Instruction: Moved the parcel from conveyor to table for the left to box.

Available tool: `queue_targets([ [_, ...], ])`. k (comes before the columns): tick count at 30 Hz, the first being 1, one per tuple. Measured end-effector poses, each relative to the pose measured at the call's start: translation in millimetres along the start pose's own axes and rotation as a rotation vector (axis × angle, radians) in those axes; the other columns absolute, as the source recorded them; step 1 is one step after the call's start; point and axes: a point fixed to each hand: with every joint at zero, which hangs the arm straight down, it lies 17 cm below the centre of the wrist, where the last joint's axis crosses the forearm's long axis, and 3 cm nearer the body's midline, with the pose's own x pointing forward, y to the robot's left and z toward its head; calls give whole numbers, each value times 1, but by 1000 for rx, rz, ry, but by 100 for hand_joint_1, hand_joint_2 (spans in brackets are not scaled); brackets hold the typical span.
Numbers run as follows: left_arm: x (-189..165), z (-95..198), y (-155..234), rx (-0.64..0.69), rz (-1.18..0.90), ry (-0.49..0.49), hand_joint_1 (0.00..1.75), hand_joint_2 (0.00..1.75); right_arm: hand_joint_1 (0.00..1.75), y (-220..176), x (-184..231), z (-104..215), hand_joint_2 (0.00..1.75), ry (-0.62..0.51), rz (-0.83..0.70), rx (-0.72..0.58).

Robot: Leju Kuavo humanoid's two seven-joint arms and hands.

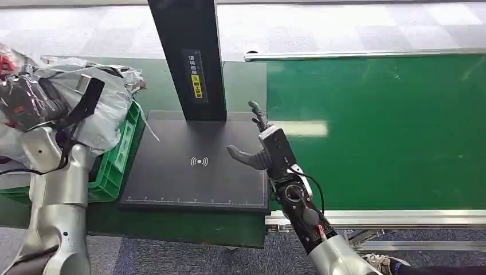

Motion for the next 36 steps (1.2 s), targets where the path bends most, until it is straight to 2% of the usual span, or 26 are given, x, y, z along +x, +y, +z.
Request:
queue_targets([
  [1, -3, -2, -13, -34, -31, 22, 175, 175, 0, 2, 1, -1, 175, -2, -2, 7],
  [4, -13, -8, -43, -136, -148, 5, 175, 175, 0, 7, 2, -1, 175, 0, -4, 23],
  [9, -42, 0, -80, -291, -311, 4, 175, 175, 0, 11, 2, -2, 175, 5, 3, 41],
  [10, -49, 5, -89, -334, -340, 4, 162, 175, 0, 13, 2, -2, 175, 6, 3, 47],
  [11, -55, 10, -96, -370, -362, 6, 157, 175, 0, 14, 2, -2, 175, 6, 3, 50],
  [12, -61, 17, -105, -416, -388, 8, 131, 175, 0, 14, 2, -2, 175, 7, 3, 53],
  [13, -65, 23, -113, -461, -409, 14, 129, 175, 0, 15, 1, -2, 175, 10, 3, 57],
  [14, -71, 29, -120, -510, -434, 24, 94, 175, 0, 16, 1, -2, 175, 12, 2, 60],
  [15, -77, 35, -126, -552, -459, 39, 66, 175, 0, 16, 1, -1, 175, 12, 1, 61],
  [16, -83, 40, -130, -591, -481, 55, 59, 175, 0, 16, 1, -1, 175, 12, 2, 63],
  [18, -92, 49, -137, -654, -518, 85, 73, 175, 0, 18, 1, -1, 175, 12, 2, 69],
  [19, -96, 51, -138, -676, -530, 99, 54, 175, 0, 19, 1, -1, 175, 13, 2, 73],
  [20, -100, 54, -140, -695, -542, 111, 54, 175, 0, 20, 1, -1, 175, 13, 2, 79],
  [21, -103, 57, -141, -715, -549, 126, 9, 175, 0, 22, 1, -1, 175, 13, 6, 85],
  [22, -107, 60, -143, -733, -556, 139, 0, 175, 0, 23, 1, -1, 175, 14, 9, 90],
  [23, -109, 63, -143, -745, -557, 151, 0, 175, 0, 24, 0, -1, 175, 14, 12, 94],
  [26, -113, 65, -144, -750, -545, 171, 0, 175, 0, 26, 0, 0, 175, 15, 16, 99],
  [30, -106, 50, -134, -621, -443, 157, 0, 175, 0, 29, -1, 0, 175, 21, 25, 112],
  [32, -101, 37, -121, -497, -375, 116, 0, 175, 0, 29, -1, 1, 175, 22, 27, 116],
  [34, -92, 26, -104, -358, -348, 27, 0, 175, 0, 30, 1, 0, 175, 17, 27, 120],
  [36, -86, 21, -93, -294, -333, -47, 0, 175, 0, 31, 4, -1, 175, 13, 26, 124],
])
